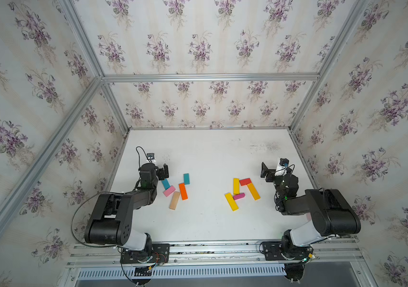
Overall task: Assemble the letter h with building blocks
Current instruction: Pick up the building block from the center of the board.
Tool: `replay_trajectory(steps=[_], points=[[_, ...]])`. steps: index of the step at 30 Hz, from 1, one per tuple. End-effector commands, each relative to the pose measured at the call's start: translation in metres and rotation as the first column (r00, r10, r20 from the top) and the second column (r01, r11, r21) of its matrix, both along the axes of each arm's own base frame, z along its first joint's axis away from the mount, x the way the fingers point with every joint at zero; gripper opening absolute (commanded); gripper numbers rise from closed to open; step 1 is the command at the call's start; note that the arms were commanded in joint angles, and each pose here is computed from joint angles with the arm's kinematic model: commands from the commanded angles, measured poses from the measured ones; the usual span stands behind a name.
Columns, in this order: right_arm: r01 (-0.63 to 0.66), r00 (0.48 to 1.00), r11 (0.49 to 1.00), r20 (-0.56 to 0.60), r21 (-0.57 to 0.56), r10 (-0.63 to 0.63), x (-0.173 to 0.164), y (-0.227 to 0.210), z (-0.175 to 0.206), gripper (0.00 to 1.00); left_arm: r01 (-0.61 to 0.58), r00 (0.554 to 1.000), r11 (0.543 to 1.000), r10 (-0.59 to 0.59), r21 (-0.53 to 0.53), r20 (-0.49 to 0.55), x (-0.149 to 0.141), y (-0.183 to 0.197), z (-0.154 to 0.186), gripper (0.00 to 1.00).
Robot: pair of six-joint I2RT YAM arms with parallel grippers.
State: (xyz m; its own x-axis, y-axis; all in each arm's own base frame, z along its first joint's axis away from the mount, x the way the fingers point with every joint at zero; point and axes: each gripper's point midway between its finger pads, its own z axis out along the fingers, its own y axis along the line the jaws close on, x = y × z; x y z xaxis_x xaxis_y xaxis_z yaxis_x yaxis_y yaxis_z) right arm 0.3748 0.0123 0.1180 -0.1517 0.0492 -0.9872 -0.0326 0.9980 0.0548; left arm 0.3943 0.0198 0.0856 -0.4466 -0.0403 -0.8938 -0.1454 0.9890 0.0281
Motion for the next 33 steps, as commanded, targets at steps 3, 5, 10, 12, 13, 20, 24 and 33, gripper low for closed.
replay_trajectory(steps=[3, 5, 10, 12, 13, 20, 24, 33], points=[[0.002, 1.0, 1.0, 0.023, -0.002, -0.002, 0.0, 0.0, 0.006, 1.0, 0.002, 1.0, 1.0, -0.002, 0.007, 0.024, 0.002, 0.0, 0.006, 1.0], [0.002, 1.0, 1.0, 0.022, -0.002, -0.002, 0.0, 0.0, 0.005, 1.0, 0.002, 1.0, 1.0, -0.002, 0.007, 0.026, 0.003, 0.0, 0.007, 1.0], [0.004, 1.0, 1.0, 0.021, -0.001, -0.004, 0.001, -0.001, 0.005, 1.0, 0.002, 1.0, 1.0, -0.003, 0.007, 0.025, 0.003, 0.0, 0.006, 1.0], [0.004, 1.0, 1.0, 0.021, 0.0, -0.004, 0.001, -0.001, 0.006, 1.0, 0.002, 1.0, 1.0, -0.002, 0.007, 0.024, 0.003, 0.0, 0.006, 1.0], [0.004, 1.0, 1.0, 0.021, 0.0, -0.004, 0.001, -0.001, 0.005, 1.0, 0.003, 1.0, 1.0, -0.004, 0.007, 0.025, 0.003, 0.0, 0.006, 1.0], [0.118, 0.991, 0.993, 0.054, 0.025, -0.119, -0.006, -0.02, 0.016, 1.0, 0.002, 1.0, 1.0, -0.003, 0.007, 0.027, 0.003, 0.0, 0.007, 1.0], [0.299, 0.953, 0.949, 0.014, 0.101, -0.301, -0.003, -0.04, 0.079, 1.0, -0.1, 0.989, 0.995, 0.102, 0.028, -0.105, 0.015, 0.017, 0.045, 1.0], [0.201, 0.955, 0.82, -0.293, 0.536, -0.043, 0.017, 0.02, 0.102, 1.0, -0.194, 0.97, 0.932, 0.137, -0.306, -0.199, 0.011, -0.036, 0.113, 1.0]])
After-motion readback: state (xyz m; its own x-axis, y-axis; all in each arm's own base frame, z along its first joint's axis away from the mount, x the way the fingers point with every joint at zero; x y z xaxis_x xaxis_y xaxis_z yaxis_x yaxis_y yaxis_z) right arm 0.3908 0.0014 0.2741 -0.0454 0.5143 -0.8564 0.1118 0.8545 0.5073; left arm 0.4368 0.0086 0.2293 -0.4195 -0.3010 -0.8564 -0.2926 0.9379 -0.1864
